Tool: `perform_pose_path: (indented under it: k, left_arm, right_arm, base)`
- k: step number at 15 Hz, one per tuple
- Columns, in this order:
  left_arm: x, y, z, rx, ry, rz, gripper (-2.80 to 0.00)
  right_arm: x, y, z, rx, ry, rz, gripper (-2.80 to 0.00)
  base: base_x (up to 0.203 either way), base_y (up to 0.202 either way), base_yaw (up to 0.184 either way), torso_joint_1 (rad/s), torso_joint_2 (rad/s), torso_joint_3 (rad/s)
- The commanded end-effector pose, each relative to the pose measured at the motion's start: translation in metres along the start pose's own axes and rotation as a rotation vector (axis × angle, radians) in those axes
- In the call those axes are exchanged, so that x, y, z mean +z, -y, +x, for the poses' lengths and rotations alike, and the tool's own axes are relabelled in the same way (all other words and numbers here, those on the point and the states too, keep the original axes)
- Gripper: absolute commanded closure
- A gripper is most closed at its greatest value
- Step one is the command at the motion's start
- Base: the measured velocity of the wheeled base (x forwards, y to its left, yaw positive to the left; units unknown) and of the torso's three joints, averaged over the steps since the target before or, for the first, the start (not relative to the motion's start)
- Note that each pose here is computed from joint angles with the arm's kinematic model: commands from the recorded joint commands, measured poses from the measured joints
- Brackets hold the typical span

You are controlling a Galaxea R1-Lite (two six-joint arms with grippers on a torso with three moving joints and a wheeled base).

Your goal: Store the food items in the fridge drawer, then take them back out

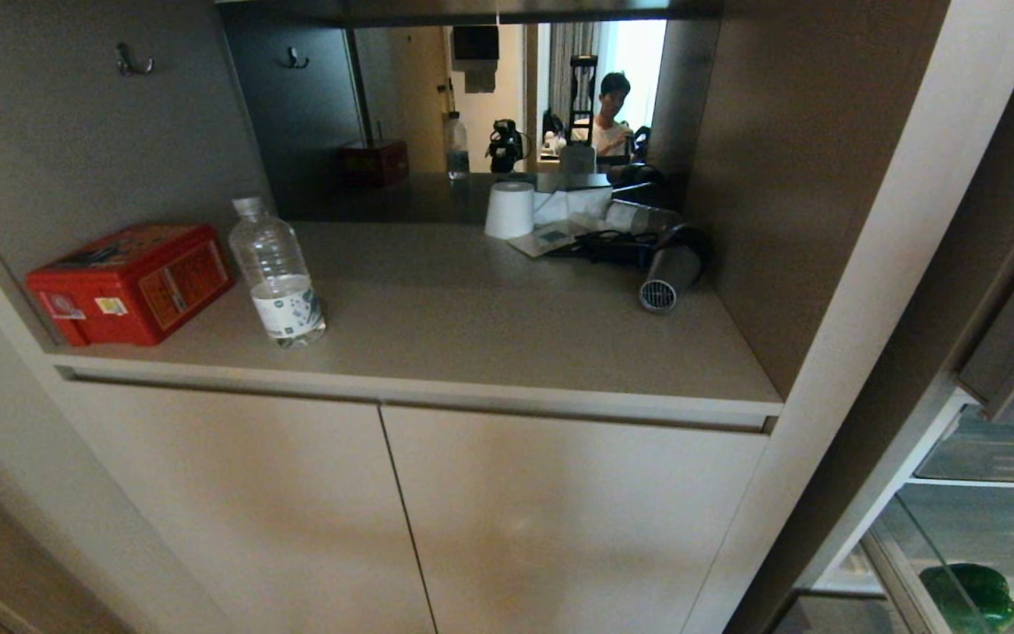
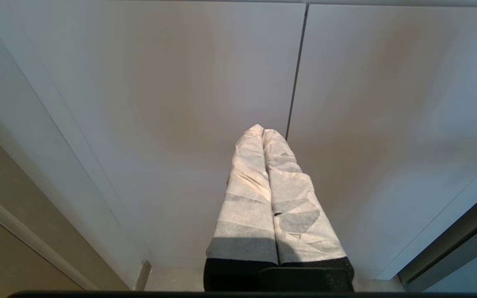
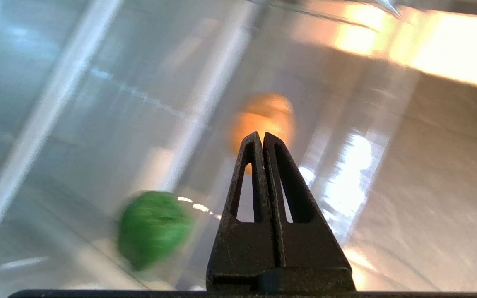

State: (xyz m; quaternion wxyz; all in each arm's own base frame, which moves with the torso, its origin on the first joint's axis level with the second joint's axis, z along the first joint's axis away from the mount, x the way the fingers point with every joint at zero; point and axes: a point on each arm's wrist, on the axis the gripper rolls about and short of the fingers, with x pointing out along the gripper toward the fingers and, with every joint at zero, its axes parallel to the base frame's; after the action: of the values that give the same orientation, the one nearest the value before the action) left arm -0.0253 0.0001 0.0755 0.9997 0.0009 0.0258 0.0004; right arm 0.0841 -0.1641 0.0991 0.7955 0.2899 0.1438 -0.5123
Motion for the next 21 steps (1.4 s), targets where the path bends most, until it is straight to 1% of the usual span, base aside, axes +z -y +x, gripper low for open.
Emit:
perform_pose_path:
  k: [1, 2, 4, 7, 10, 11, 12, 14, 15, 18, 19, 21]
  left_arm:
    - [0.0, 0.0, 0.0, 0.001, -0.001, 0.0, 0.0]
    - [0.0, 0.0, 0.0, 0.001, -0.001, 0.001, 0.0]
    - [0.0, 0.0, 0.0, 0.001, -0.001, 0.001, 0.0]
    - [0.0, 0.0, 0.0, 0.001, -0.002, 0.0, 0.0]
    - [0.0, 0.0, 0.0, 0.001, -0.001, 0.0, 0.0]
    - [0.0, 0.0, 0.0, 0.001, -0.001, 0.0, 0.0]
    - [0.0, 0.0, 0.0, 0.001, -0.002, 0.0, 0.0]
    - [0.0, 0.0, 0.0, 0.001, -0.001, 0.0, 0.0]
    - [0.0, 0.0, 0.0, 0.001, -0.002, 0.0, 0.0]
    - [0.0, 0.0, 0.0, 0.001, -0.001, 0.001, 0.0]
    - [0.0, 0.0, 0.0, 0.001, -0.001, 0.0, 0.0]
    - [0.0, 0.0, 0.0, 0.001, -0.001, 0.0, 0.0]
  right_arm:
    - [-0.005, 0.024, 0.007, -0.096, -0.03, 0.017, 0.0]
    - [-0.004, 0.027, 0.011, -0.099, -0.022, 0.009, 0.0]
    - [-0.004, 0.04, 0.017, -0.143, -0.025, 0.018, 0.0]
    - [-0.014, 0.06, 0.033, -0.217, -0.115, 0.032, 0.0]
    - [-0.021, 0.07, 0.052, -0.237, -0.194, 0.039, 0.0]
    - [-0.023, 0.072, 0.058, -0.227, -0.216, 0.044, 0.0]
    - [-0.026, 0.074, 0.064, -0.194, -0.243, 0.046, 0.0]
    - [-0.032, 0.072, 0.07, -0.074, -0.299, 0.002, 0.0]
    - [-0.035, 0.068, 0.073, -0.029, -0.319, -0.014, 0.0]
    - [-0.036, 0.044, 0.098, 0.08, -0.347, -0.067, 0.0]
    - [-0.037, 0.033, 0.108, 0.118, -0.349, -0.076, 0.0]
    - [-0.043, 0.005, 0.133, 0.2, -0.346, -0.068, 0.0]
  base:
    - [0.0, 0.0, 0.0, 0.0, 0.0, 0.0]
    - [0.0, 0.0, 0.0, 0.0, 0.0, 0.0]
    - [0.0, 0.0, 0.0, 0.0, 0.0, 0.0]
    - [0.0, 0.0, 0.0, 0.0, 0.0, 0.0]
    - [0.0, 0.0, 0.0, 0.0, 0.0, 0.0]
    - [0.0, 0.0, 0.0, 0.0, 0.0, 0.0]
    - [0.0, 0.0, 0.0, 0.0, 0.0, 0.0]
    - [0.0, 0.0, 0.0, 0.0, 0.0, 0.0]
    - [0.0, 0.0, 0.0, 0.0, 0.0, 0.0]
    - [0.0, 0.0, 0.0, 0.0, 0.0, 0.0]
    - [0.0, 0.0, 0.0, 0.0, 0.0, 0.0]
    - [0.0, 0.0, 0.0, 0.0, 0.0, 0.0]
